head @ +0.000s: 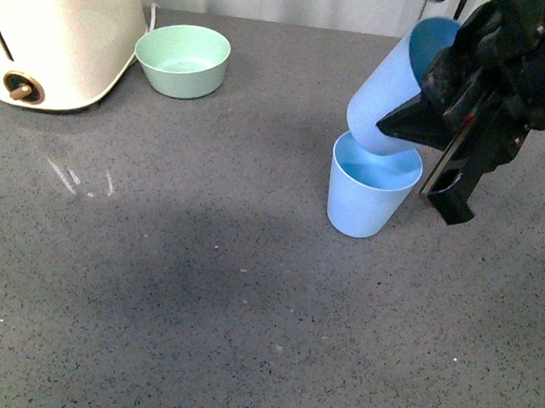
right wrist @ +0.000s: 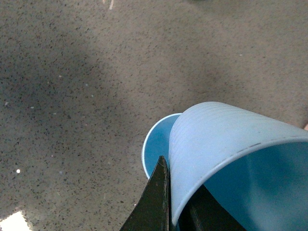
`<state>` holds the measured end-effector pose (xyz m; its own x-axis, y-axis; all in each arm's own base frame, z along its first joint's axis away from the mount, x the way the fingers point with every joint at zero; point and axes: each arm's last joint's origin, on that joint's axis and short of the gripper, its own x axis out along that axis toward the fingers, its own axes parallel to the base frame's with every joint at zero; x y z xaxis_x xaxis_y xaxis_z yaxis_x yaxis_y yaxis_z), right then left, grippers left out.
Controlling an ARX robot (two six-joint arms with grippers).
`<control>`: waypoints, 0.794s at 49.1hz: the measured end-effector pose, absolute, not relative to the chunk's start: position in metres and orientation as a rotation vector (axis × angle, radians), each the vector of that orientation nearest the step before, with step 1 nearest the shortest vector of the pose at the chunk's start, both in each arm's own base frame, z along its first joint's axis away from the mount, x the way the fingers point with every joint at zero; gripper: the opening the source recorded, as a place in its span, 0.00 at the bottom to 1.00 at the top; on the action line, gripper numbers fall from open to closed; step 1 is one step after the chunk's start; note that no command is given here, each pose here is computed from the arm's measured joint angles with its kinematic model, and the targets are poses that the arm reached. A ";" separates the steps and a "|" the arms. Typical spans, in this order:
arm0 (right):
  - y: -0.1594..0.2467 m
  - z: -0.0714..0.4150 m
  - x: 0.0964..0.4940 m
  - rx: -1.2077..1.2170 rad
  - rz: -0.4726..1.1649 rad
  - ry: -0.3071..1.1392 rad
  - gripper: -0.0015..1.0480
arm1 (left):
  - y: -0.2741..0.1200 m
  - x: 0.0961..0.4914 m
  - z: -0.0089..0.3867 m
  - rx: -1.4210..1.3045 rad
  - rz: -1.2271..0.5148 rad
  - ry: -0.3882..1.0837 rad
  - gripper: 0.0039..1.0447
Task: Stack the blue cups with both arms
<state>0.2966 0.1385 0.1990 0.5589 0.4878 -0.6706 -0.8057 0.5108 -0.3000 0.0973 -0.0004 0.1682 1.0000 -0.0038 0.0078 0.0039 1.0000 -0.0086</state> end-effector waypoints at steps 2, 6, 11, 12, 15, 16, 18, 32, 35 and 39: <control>0.141 0.195 0.297 -0.653 0.828 0.569 0.02 | 0.000 0.097 0.168 -0.009 -0.004 -0.008 0.92; 0.144 0.189 0.296 -0.661 0.837 0.598 0.02 | 0.000 0.097 0.168 -0.009 -0.004 -0.008 0.92; 0.145 0.185 0.297 -0.659 0.840 0.613 0.02 | 0.000 0.097 0.168 -0.009 -0.004 -0.008 0.92; 0.145 0.184 0.297 -0.659 0.841 0.617 0.02 | 0.000 0.097 0.168 -0.009 -0.004 -0.008 0.92; 0.145 0.181 0.298 -0.658 0.834 0.628 0.02 | 0.000 0.097 0.168 -0.009 -0.004 -0.007 0.92; 0.145 0.179 0.298 -0.659 0.832 0.632 0.02 | 0.000 0.097 0.168 -0.009 -0.004 -0.007 0.92; 0.146 0.176 0.299 -0.659 0.829 0.642 0.02 | 0.000 0.097 0.168 -0.009 -0.004 -0.007 0.92; 0.145 0.192 0.312 -0.591 0.743 0.571 0.52 | 0.000 0.097 0.168 -0.009 -0.004 -0.008 0.92; 0.143 0.206 0.312 -0.533 0.724 0.505 0.62 | 0.000 0.097 0.168 -0.009 -0.004 -0.007 0.92; 0.138 0.222 0.308 -0.466 0.696 0.417 0.72 | 0.000 0.097 0.168 -0.009 -0.004 -0.007 0.92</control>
<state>0.3078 0.1376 0.2224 0.6943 0.5083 -0.5094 -0.6889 0.6741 -0.2663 0.0973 -0.0004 0.1681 1.0000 -0.0038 0.0074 0.0039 1.0000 -0.0086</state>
